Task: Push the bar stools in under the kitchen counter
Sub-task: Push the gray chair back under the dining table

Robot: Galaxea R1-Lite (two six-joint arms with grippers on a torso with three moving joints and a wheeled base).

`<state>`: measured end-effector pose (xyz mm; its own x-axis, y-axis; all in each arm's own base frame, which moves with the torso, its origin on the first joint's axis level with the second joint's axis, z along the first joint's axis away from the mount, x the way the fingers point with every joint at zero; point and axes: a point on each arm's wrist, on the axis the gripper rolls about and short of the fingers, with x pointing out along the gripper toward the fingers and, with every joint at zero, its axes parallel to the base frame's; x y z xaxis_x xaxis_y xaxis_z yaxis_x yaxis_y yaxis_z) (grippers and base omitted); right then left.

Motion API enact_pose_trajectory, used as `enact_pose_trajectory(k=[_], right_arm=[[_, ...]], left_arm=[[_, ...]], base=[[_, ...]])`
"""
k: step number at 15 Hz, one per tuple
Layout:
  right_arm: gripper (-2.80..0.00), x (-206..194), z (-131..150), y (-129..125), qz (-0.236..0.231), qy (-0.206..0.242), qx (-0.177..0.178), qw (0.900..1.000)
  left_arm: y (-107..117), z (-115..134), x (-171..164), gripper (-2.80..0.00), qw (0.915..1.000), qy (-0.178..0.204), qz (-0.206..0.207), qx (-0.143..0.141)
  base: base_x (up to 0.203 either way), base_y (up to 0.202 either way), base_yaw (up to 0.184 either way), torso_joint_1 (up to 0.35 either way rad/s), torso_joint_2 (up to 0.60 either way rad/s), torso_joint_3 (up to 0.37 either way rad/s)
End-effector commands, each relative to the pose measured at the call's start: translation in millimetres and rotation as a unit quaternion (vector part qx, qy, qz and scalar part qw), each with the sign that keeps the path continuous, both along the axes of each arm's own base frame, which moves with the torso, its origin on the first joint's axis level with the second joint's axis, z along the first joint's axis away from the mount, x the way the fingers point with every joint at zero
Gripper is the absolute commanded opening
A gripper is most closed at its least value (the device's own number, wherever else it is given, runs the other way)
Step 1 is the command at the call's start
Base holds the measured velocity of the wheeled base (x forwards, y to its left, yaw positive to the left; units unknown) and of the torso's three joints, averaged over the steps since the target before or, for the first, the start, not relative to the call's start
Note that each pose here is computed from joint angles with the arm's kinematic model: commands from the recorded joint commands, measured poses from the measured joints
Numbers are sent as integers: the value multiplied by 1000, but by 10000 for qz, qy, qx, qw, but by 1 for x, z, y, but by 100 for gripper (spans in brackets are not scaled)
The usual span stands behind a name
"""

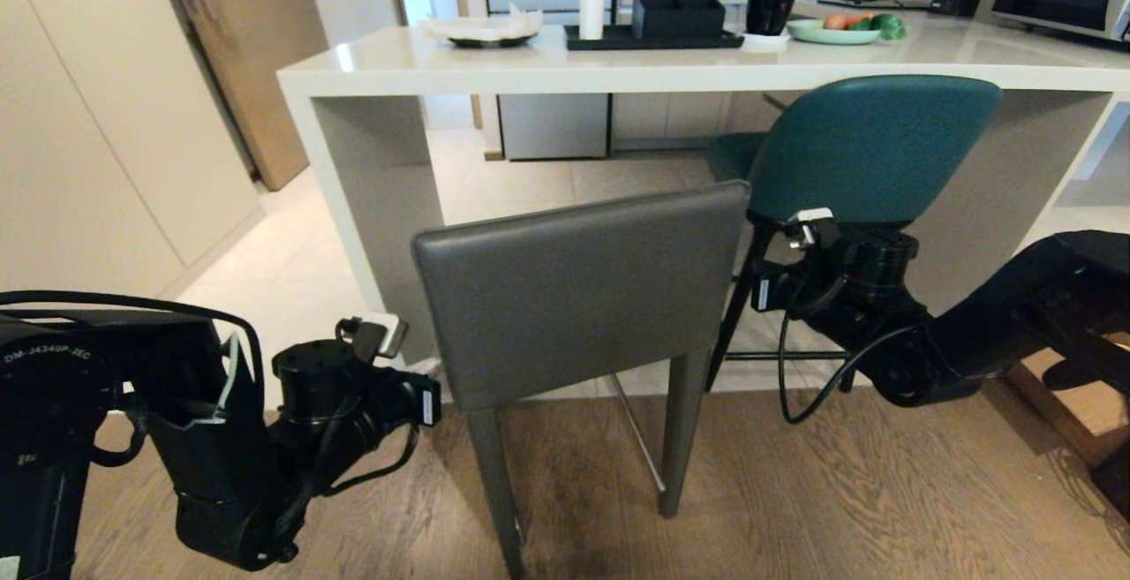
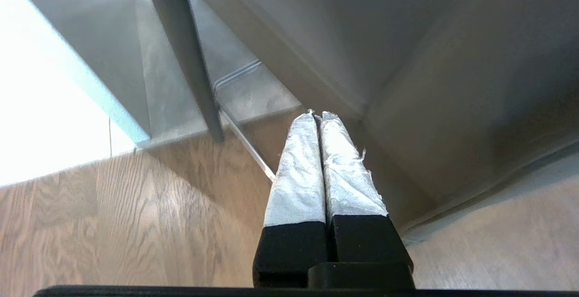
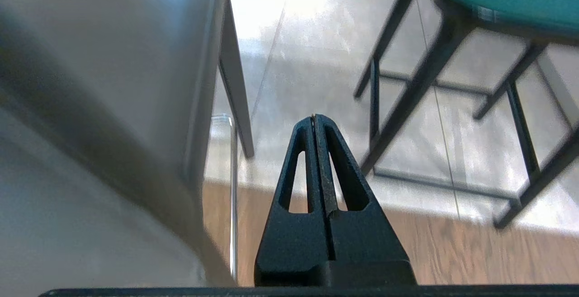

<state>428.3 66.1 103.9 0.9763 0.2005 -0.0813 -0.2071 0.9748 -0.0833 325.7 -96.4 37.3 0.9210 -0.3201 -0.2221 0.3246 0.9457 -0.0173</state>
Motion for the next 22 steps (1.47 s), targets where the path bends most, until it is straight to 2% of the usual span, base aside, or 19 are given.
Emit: enact_pose_trajectory(k=[1, 4, 7, 9, 12, 14, 18, 22], right_arm=[[-280, 13, -2, 1, 38, -127, 17, 9999], [-280, 43, 5, 7, 163, -395, 61, 9991], [-280, 70, 8, 13, 333, -374, 67, 9987], [-280, 77, 2, 31, 643, -200, 65, 9977], [-280, 70, 1, 55, 894, -86, 236, 9957], [-280, 60, 2, 61, 974, 33, 289, 9948], [-280, 40, -2, 62, 1199, 79, 273, 9924], [-280, 32, -10, 58, 1210, 165, 247, 9922]], left_arm=[[0, 15, -1, -280, 9996, -269, 8, -82], [-3, 20, 10, -280, 9984, -469, 289, -95], [-13, 27, 0, -280, 9986, -494, 135, -118], [-24, 29, -6, -280, 9987, -469, 15, -197], [-26, 28, -7, -280, 9988, -395, 274, -134], [-23, 27, -4, -280, 9988, -347, 330, -110], [-17, 30, 16, -280, 9980, -384, 497, -119], [-20, 29, 41, -280, 9972, -467, 564, -149]], base=[[0, 0, 0, 0, 0, 0], [0, 0, 0, 0, 0, 0], [0, 0, 0, 0, 0, 0], [0, 0, 0, 0, 0, 0], [0, 0, 0, 0, 0, 0], [0, 0, 0, 0, 0, 0], [0, 0, 0, 0, 0, 0], [0, 0, 0, 0, 0, 0]])
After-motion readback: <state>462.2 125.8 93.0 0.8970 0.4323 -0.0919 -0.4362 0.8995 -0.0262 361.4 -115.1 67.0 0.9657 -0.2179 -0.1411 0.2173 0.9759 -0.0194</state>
